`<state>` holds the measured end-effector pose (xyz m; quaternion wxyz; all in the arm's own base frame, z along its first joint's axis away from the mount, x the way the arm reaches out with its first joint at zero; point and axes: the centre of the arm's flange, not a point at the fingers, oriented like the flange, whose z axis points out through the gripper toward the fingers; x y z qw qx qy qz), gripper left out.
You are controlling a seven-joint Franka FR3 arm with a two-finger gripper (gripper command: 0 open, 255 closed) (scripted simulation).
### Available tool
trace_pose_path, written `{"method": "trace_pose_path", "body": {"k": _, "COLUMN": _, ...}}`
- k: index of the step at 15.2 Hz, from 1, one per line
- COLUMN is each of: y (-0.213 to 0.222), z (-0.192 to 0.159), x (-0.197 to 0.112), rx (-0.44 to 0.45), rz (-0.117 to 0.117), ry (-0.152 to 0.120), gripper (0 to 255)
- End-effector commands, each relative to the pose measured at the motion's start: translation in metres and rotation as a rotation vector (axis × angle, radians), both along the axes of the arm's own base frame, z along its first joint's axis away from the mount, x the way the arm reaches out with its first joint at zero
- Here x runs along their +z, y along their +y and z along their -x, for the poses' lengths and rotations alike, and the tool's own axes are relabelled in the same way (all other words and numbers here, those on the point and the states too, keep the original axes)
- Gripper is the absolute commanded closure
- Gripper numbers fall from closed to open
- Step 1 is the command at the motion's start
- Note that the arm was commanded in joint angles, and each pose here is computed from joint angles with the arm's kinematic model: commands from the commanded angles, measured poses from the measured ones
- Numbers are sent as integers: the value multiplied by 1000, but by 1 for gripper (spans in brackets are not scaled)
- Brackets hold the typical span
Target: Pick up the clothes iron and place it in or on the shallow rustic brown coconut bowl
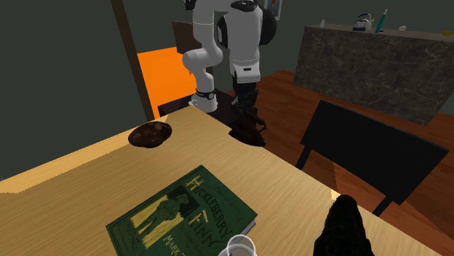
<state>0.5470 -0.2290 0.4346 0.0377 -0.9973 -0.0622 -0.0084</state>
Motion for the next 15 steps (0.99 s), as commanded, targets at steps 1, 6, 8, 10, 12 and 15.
{"method": "trace_pose_path", "body": {"k": 1, "y": -13, "z": 22, "x": 3, "rx": 0, "rz": 0, "ry": 0, "gripper": 255}}
{"method": "trace_pose_path", "body": {"k": 6, "y": -49, "z": 77, "x": 11, "rx": 0, "rz": 0, "ry": 0, "gripper": 255}}
{"method": "trace_pose_path", "body": {"k": 8, "y": -64, "z": 99, "x": 14, "rx": 0, "rz": 0, "ry": 0, "gripper": 255}}
{"method": "trace_pose_path", "body": {"k": 10, "y": -78, "z": 121, "x": 17, "rx": 0, "rz": 0, "ry": 0, "gripper": 255}}
{"method": "trace_pose_path", "body": {"k": 12, "y": -93, "z": 143, "x": 20, "rx": 0, "rz": 0, "ry": 0, "gripper": 255}}
{"method": "trace_pose_path", "body": {"k": 15, "y": -115, "z": 175, "x": 25, "rx": 0, "rz": 0, "ry": 0, "gripper": 255}}
